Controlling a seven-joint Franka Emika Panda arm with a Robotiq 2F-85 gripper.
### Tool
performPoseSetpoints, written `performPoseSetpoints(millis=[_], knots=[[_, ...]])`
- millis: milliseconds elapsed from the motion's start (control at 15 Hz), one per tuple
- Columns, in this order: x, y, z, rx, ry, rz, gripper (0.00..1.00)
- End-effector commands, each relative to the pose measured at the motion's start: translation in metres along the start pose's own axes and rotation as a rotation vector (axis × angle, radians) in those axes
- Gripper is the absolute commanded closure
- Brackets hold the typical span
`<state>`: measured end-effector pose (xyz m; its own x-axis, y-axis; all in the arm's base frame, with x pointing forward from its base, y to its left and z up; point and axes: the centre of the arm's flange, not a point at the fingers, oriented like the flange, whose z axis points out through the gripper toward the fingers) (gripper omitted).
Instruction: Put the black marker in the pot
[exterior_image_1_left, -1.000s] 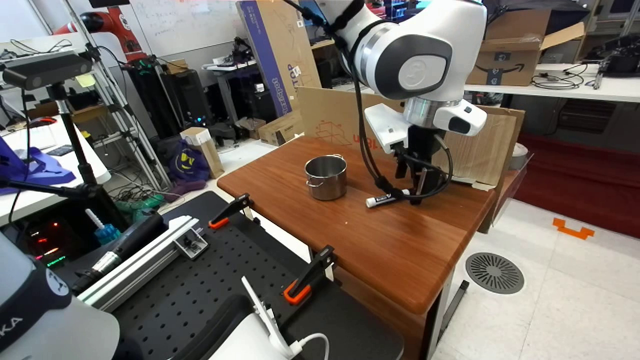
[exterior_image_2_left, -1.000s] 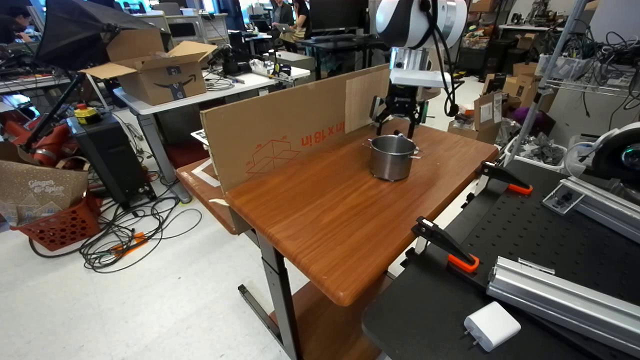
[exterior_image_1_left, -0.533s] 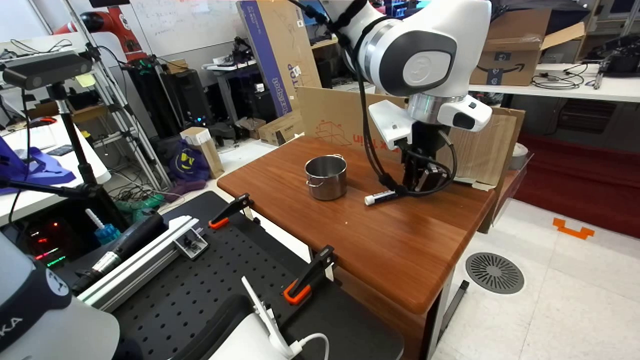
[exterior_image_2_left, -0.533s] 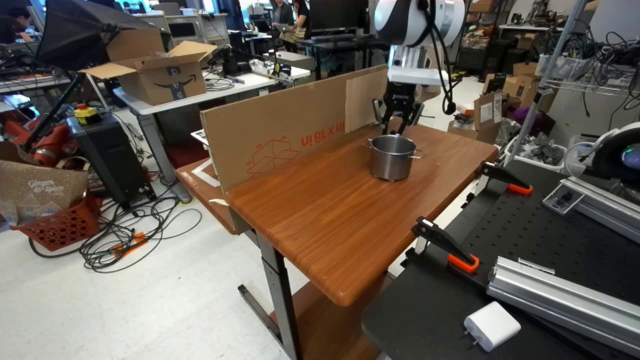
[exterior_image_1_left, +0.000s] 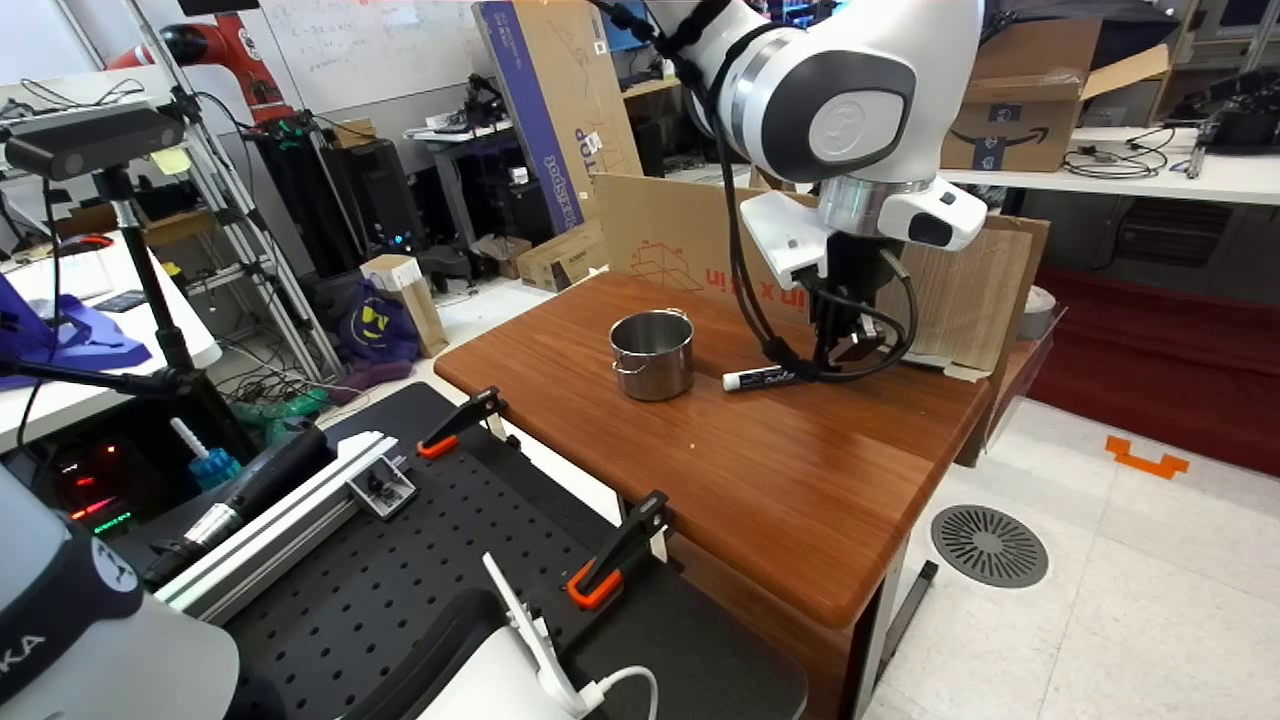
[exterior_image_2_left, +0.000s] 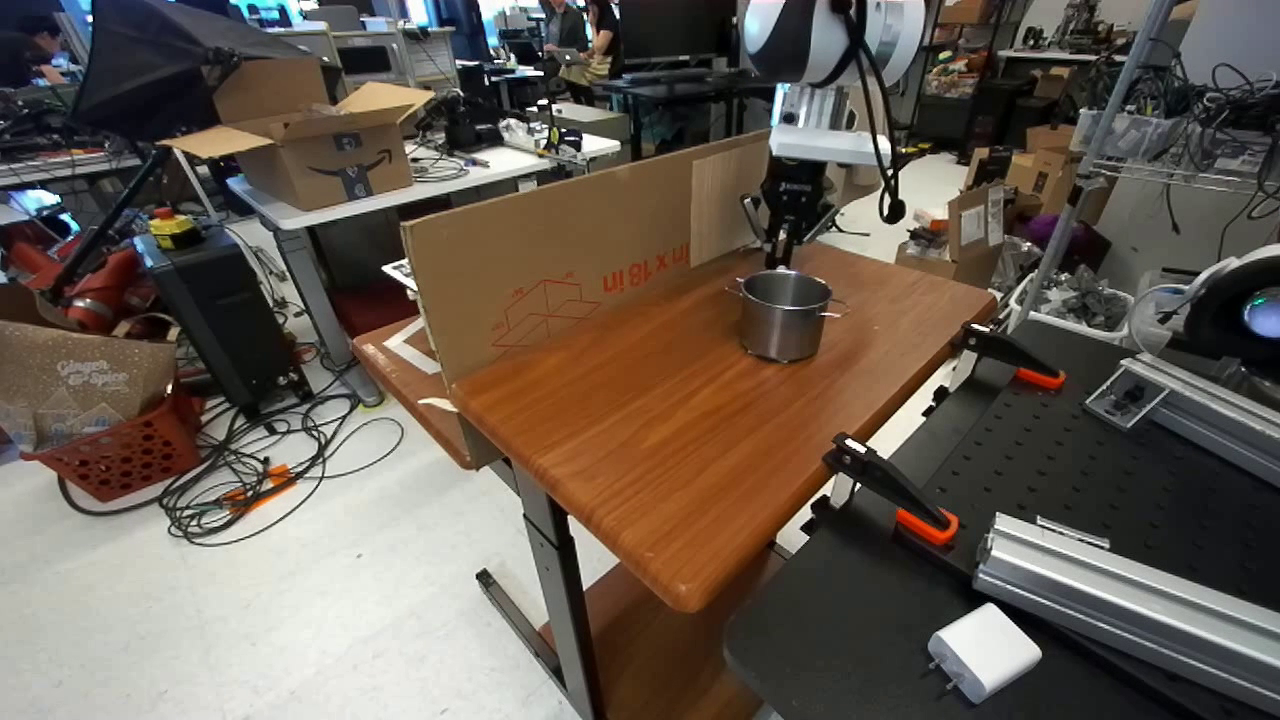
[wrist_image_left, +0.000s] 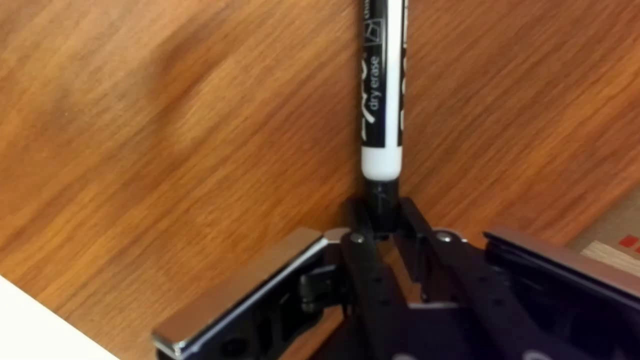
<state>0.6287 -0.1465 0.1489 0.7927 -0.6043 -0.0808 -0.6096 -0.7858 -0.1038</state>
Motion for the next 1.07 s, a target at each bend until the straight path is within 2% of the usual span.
performPoseSetpoints(millis=[0,333,600,1000], knots=[[-0.004,-0.002,-0.017,0.021,0.032,-0.004,0.95],[-0.022,0.0,-0.075,0.064,0.118,-0.028,0.95],[-0.052,0.004,-0.113,0.097,0.219,-0.051,0.95],[-0.1,-0.01,-0.122,0.133,0.427,-0.071,0.95]])
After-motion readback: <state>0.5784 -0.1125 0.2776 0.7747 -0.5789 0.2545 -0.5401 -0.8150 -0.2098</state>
